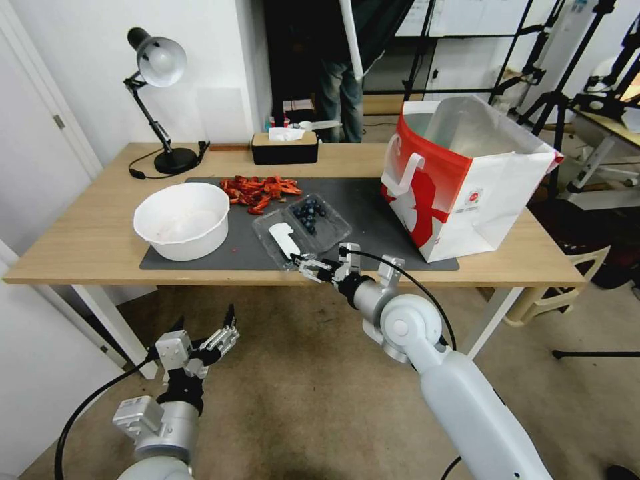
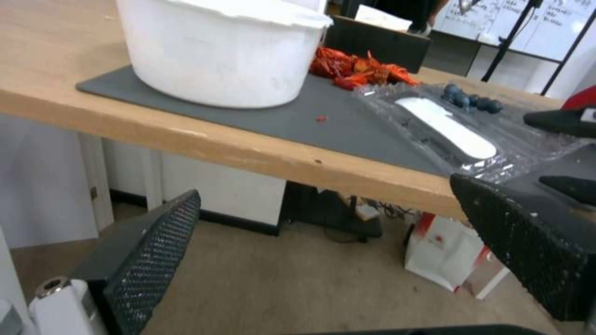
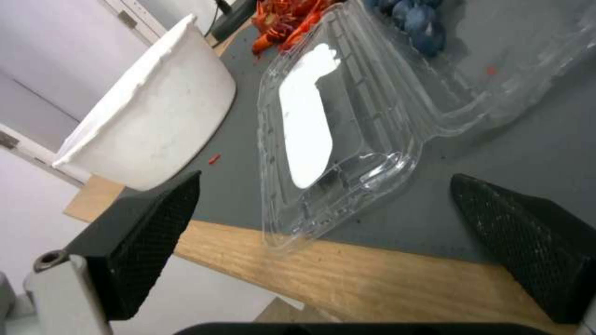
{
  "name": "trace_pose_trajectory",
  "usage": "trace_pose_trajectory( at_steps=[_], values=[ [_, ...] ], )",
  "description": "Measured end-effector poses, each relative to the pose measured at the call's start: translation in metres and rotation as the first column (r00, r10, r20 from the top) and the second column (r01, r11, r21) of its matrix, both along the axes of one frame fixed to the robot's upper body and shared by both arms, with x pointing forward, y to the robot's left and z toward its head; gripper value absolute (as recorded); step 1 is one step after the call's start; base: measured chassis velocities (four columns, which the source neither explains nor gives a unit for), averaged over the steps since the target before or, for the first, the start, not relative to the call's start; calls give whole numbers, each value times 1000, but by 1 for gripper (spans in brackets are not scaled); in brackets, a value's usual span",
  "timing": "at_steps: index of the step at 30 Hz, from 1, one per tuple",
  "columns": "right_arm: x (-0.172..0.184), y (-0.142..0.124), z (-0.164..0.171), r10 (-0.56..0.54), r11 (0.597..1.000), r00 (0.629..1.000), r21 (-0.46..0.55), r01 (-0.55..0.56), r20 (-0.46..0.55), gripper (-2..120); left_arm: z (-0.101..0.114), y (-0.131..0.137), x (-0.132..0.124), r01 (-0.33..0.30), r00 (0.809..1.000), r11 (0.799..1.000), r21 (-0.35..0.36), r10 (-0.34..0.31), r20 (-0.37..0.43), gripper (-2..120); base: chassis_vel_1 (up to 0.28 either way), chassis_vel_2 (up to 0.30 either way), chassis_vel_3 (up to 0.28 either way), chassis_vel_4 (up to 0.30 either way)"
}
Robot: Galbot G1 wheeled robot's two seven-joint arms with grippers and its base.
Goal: Close the takeout container lid, then place the container into the takeout bag.
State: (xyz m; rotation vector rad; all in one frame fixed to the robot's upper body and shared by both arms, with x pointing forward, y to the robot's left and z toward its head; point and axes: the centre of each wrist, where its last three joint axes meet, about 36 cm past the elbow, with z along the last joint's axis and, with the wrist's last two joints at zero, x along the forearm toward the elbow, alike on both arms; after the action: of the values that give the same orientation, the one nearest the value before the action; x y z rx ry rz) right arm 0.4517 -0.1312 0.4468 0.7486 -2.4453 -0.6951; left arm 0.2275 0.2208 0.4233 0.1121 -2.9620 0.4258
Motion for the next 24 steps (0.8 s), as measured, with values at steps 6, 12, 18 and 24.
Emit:
trace_pose_trajectory(
  at_steps=[6, 12, 18, 24],
  values=[
    [4, 2, 0, 9, 1000, 1000, -4, -9, -10, 100, -3, -1, 1, -1, 1000, 1000, -3, 1, -5, 100, 0, 0, 0, 0],
    [10, 7, 1, 19, 1000, 1000, -5, -19, -19, 100, -4, 0, 2, -1, 1000, 1000, 2, 1, -5, 100, 0, 0, 0, 0],
    [18, 23, 0, 40, 999, 999, 2, -40, -35, 100, -4, 2, 1, -4, 1000, 1000, 6, 4, -4, 100, 0, 0, 0, 0],
    [21, 33, 1, 54, 998, 998, 13, -54, -32, 100, -6, 1, 0, -9, 1000, 1000, 5, 9, 4, 100, 0, 0, 0, 0]
  ],
)
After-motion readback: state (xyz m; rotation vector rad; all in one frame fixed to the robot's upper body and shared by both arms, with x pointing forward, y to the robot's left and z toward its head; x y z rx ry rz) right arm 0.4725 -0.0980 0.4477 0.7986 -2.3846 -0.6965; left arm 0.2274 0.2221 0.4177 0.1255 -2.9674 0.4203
